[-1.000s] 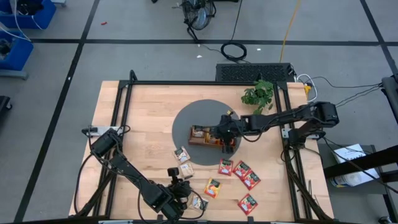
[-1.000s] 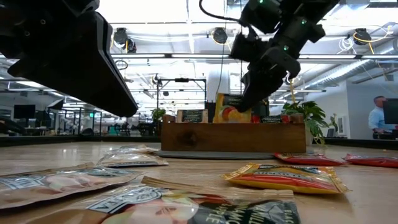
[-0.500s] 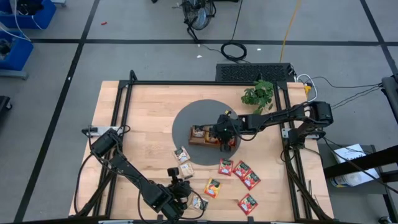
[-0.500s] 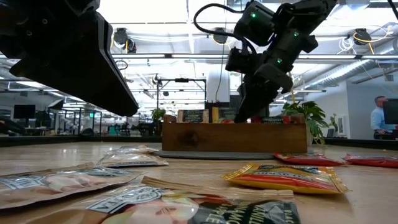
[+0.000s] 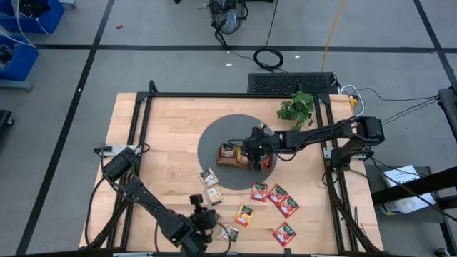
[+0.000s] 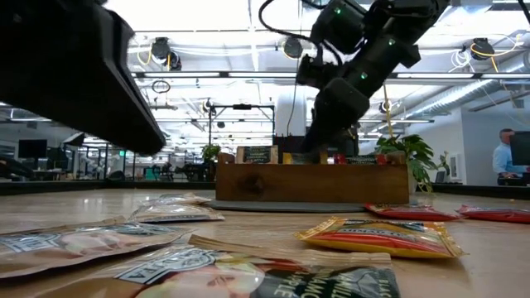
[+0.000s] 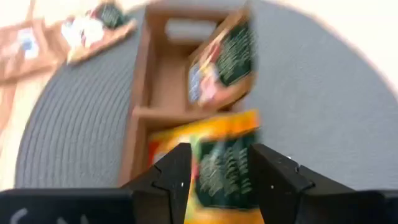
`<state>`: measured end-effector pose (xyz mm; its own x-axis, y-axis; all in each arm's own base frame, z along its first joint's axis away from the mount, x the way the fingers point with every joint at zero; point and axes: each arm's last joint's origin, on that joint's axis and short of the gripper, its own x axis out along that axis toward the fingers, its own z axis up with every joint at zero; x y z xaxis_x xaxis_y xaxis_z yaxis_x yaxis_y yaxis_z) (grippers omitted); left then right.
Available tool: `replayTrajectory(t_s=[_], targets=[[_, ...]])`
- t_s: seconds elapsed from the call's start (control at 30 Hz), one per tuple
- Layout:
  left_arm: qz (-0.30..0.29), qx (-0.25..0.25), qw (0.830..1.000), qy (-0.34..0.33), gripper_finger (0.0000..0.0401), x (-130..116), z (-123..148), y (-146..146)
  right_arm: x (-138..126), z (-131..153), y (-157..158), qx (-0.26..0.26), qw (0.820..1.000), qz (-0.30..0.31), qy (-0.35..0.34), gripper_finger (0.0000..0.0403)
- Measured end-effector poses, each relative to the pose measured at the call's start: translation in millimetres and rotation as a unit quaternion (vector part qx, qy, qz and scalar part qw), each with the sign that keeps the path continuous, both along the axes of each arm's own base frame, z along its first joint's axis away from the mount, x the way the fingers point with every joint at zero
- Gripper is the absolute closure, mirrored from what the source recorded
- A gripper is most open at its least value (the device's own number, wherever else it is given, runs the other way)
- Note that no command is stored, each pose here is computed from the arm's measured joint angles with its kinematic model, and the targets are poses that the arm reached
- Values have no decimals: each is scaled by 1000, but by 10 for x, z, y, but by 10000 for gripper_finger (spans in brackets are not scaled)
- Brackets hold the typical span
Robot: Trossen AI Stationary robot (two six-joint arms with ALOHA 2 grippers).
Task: Pick & Place Tea
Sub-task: Put the yellow tea bag into the middle section of the wooden organizer, then put the brown tea bag into the left section of the wooden organizer
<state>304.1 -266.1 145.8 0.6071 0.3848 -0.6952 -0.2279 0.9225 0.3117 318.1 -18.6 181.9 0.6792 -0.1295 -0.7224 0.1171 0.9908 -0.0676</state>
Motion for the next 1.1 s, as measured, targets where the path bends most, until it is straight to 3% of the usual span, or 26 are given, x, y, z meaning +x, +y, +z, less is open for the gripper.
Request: replayTrajectory(t_s=[0.1,0.3,0.43,0.53,0.67,0.93,1.1], targets=[[-1,14,1000,-4,375,-49,1,-27,8,130,108,-13,999,18,-38,257],[16,-1,1000,2,375,-83,-9,-25,58,277,622,-20,986,117,-117,266],[18,-20,1000,4,375,-109,-2,-57,63,187,1030,19,967,215,-136,267],[13,-76,997,22,375,-131,6,-124,48,34,1282,39,946,263,-185,268],[2,-139,989,40,375,-116,3,-196,55,-274,1450,55,937,237,-250,268],[9,-171,984,55,375,-179,-5,-259,290,-691,1431,168,939,217,-206,278],[6,-181,981,65,375,-267,-28,-320,368,-735,1409,241,924,233,-182,288]])
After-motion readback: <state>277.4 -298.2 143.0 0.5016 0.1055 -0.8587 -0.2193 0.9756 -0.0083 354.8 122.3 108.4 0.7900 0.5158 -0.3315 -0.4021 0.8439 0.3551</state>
